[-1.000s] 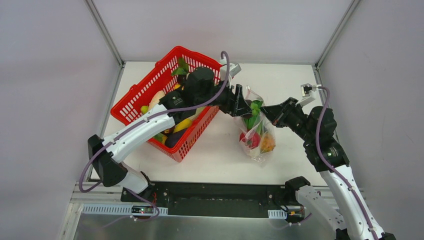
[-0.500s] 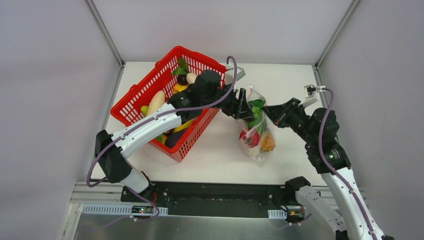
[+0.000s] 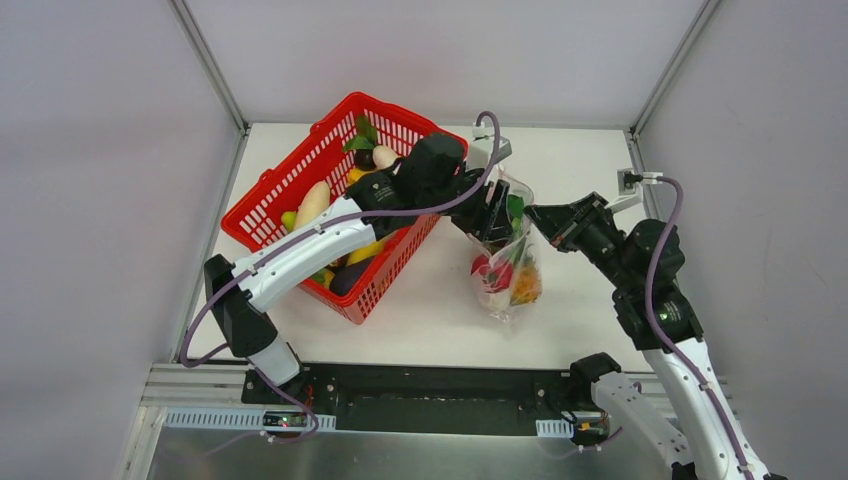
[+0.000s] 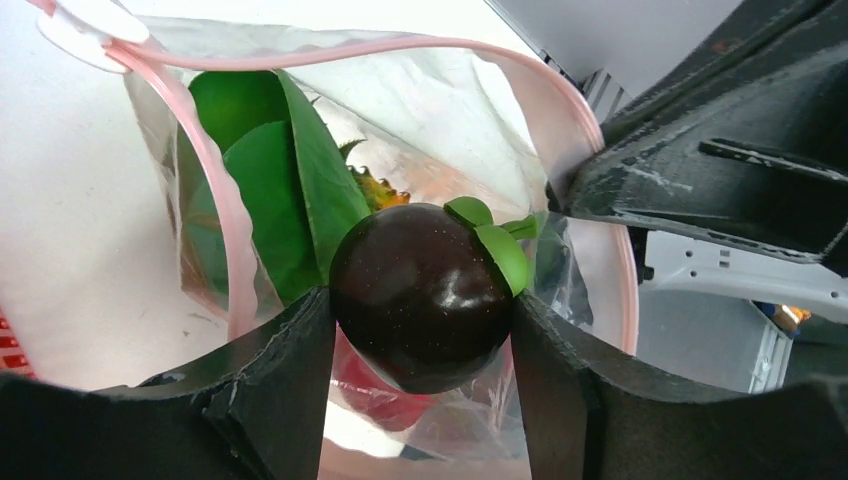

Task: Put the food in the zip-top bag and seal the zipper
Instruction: Place the fake fruit in the zipper food storage bag, then adjust the zipper food storage bag at the center of the board.

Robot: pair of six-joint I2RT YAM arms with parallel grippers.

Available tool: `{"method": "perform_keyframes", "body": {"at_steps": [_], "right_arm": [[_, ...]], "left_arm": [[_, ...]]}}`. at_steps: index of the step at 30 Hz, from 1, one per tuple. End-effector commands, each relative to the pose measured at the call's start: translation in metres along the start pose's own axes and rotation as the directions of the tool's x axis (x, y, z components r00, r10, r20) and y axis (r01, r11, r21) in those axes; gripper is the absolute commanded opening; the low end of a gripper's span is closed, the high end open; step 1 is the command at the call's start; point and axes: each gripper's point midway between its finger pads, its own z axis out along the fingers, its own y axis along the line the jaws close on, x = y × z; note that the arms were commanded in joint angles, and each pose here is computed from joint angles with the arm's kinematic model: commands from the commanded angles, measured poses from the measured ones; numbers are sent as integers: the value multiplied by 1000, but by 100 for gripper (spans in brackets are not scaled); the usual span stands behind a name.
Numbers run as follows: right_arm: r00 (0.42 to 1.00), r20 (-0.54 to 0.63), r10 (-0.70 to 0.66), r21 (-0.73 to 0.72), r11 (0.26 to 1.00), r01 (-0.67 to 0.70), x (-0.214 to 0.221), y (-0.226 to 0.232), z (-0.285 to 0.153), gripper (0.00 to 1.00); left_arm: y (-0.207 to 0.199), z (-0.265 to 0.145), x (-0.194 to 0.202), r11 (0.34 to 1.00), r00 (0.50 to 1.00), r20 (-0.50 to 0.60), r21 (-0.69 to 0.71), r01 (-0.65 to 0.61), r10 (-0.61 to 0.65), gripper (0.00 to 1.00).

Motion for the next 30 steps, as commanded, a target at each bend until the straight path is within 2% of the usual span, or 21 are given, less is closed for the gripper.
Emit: {"method": "perform_keyframes", "body": {"at_steps": [1,6,10,14,19,24,27,30], "right_arm": [[995,98,-16,-90,996,25,-23,25,-3,0],[995,102,-24,-80,996,32,-23,22,-3,0],[994,106,-24,-77,997,32,-23,20,-1,0],[995,101,-24,-81,996,33,-22,20,-1,0],[993,113,-29,-68,997,37,-21,16,-4,0],[995,98,-38,-61,997,44,-18,12,-1,0],[996,79,-38,-62,997,43,-14,11,1,0],[996,81,-36,-61,997,41,-13,10,0,0]], "left_arm": [[-16,-18,-4,993,992,-45,31,-114,115,60],[-7,-33,-5,987,986,-63,-32,-160,157,75],[-11,-34,-5,987,986,-58,-12,-158,157,79],[-10,-43,-10,987,987,-38,-42,-156,155,77],[13,-73,-17,966,986,43,-212,-150,162,74],[35,-89,-15,939,981,127,-331,-95,144,75],[45,-85,-4,926,990,76,-369,-84,120,73],[43,-70,8,941,996,10,-329,-83,92,67]]}}
